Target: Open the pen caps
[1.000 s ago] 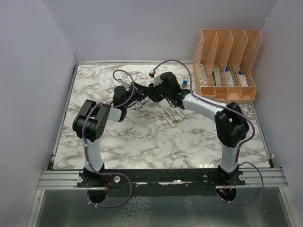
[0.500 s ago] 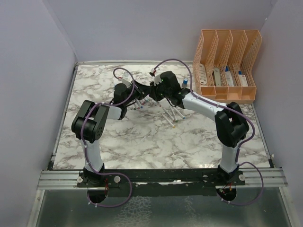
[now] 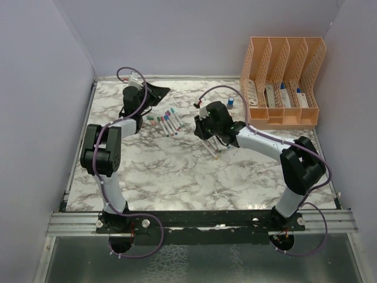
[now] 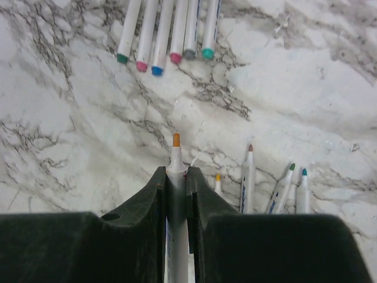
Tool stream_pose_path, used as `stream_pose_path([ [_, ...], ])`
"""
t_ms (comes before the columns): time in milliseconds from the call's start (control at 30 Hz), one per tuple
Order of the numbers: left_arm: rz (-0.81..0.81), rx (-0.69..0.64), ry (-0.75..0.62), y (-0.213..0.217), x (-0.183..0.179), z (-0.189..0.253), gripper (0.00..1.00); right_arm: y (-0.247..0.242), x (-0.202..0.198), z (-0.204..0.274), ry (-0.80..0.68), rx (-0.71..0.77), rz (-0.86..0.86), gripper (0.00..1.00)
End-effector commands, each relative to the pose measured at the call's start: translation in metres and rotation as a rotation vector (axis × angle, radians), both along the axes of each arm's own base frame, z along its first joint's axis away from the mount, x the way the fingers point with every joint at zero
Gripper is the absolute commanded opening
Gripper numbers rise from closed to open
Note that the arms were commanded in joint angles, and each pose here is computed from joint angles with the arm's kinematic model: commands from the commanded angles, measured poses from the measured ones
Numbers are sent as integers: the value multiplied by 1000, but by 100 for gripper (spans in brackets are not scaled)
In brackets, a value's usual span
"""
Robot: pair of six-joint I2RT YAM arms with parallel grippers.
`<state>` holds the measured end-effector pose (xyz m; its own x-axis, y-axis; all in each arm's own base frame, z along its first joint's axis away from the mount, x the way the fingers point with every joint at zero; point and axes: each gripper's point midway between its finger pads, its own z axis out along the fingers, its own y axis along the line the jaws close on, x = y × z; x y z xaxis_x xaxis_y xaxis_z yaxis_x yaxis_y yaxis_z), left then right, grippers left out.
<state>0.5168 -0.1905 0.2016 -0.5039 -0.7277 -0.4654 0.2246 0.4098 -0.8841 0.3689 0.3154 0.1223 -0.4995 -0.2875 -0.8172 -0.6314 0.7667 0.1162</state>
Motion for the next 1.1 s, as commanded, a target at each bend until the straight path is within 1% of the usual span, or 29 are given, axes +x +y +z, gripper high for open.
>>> stream_pose_path([
  [0,46,40,2,21,-4,-1,0,-7,-18,-6,39,-15,8,1],
  [267,72,124,58,46,-53,-23,0,-18,-27,-49,86,-86,-5,2],
  [433,97,219,97,59,-80,-37,0,-18,-29,-65,93,-105,1,1],
  [533,98,252,131,65,-93,-48,0,-17,-28,-72,99,-108,4,1],
  [733,92,270,183,72,-106,-69,0,-12,-28,-85,120,-109,12,1],
  [933,94,278,223,77,-109,-87,0,-9,-28,-92,135,-114,16,1],
  [1000,94,281,233,78,-109,-91,0,-9,-28,-93,138,-115,13,4],
  [1067,95,285,245,79,-109,-96,0,-9,-28,-94,142,-116,11,8],
])
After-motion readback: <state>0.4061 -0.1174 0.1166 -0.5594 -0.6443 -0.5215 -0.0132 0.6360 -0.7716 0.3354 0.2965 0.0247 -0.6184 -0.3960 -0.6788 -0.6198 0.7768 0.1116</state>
